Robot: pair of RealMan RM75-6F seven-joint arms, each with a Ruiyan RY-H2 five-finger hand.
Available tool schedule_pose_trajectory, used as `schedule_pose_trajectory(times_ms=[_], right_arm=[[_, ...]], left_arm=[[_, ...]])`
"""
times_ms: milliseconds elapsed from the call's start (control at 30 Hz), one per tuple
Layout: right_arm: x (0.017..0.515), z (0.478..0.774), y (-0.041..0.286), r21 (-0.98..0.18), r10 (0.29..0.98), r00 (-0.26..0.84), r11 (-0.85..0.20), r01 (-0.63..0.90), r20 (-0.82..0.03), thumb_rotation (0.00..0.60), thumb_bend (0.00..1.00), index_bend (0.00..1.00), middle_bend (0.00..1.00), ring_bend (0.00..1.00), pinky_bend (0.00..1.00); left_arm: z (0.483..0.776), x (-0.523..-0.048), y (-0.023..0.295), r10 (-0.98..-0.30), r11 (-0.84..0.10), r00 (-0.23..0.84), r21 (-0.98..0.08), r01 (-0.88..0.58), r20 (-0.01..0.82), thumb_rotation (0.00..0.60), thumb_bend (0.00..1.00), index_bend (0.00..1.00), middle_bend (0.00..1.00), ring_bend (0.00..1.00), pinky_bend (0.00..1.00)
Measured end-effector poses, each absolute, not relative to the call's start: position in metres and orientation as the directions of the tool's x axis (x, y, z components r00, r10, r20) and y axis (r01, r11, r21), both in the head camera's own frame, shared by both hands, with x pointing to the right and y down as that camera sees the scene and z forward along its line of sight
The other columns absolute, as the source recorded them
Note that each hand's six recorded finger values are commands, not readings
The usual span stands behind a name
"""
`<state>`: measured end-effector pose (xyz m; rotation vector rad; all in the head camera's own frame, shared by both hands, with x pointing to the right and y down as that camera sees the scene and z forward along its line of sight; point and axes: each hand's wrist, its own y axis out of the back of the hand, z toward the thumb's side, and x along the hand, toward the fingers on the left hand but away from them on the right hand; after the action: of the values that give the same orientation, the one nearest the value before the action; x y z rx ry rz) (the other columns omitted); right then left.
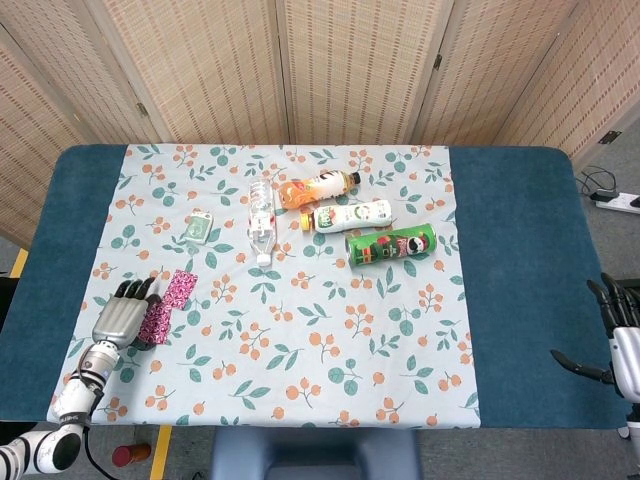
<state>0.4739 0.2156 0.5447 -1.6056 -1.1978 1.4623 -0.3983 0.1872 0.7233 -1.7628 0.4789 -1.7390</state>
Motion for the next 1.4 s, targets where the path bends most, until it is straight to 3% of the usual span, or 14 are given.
schedule_pose_trajectory(times_ms=[467,700,967,1400], right_arm=[[0.476,0.545,0.216,-0.907,0.921,-0.042,-0.371,0.198,-0.386,0.472,0.16,0.0,0.0,0.0,0.0],[0.476,0.544,0.217,-0.908,0.923,-0.043,-0.368,0.199,-0.384,0.471,0.16,0.0,0.0,0.0,0.0],[0.478,0.544,0.219,-0.908,0.922,-0.05,-0.368,0.199,-0.385,0.471,0.16,0.0,0.0,0.0,0.0],[0.482,0.543,0.222,-0.908,0.92,-0.062,-0.368,0.199,-0.386,0.471,0.16,0.0,0.0,0.0,0.0]], left_arm=[[0.715,-0.39,0.186,-0.647,-0.742,0.09,-0.652,0.155,0.757,0.576,0.17,0.25,0.02,0.0,0.0],[0.705,-0.373,0.161,-0.688,-0.695,0.135,-0.701,0.159,0.713,0.59,0.17,0.25,0.02,0.0,0.0],[0.719,-0.348,0.133,-0.681,-0.675,0.179,-0.704,0.22,0.71,0.598,0.17,0.25,0.02,0.0,0.0],[0.748,-0.347,0.12,-0.645,-0.707,0.14,-0.657,0.261,0.751,0.6,0.17,0.24,0.02,0.0,0.0]])
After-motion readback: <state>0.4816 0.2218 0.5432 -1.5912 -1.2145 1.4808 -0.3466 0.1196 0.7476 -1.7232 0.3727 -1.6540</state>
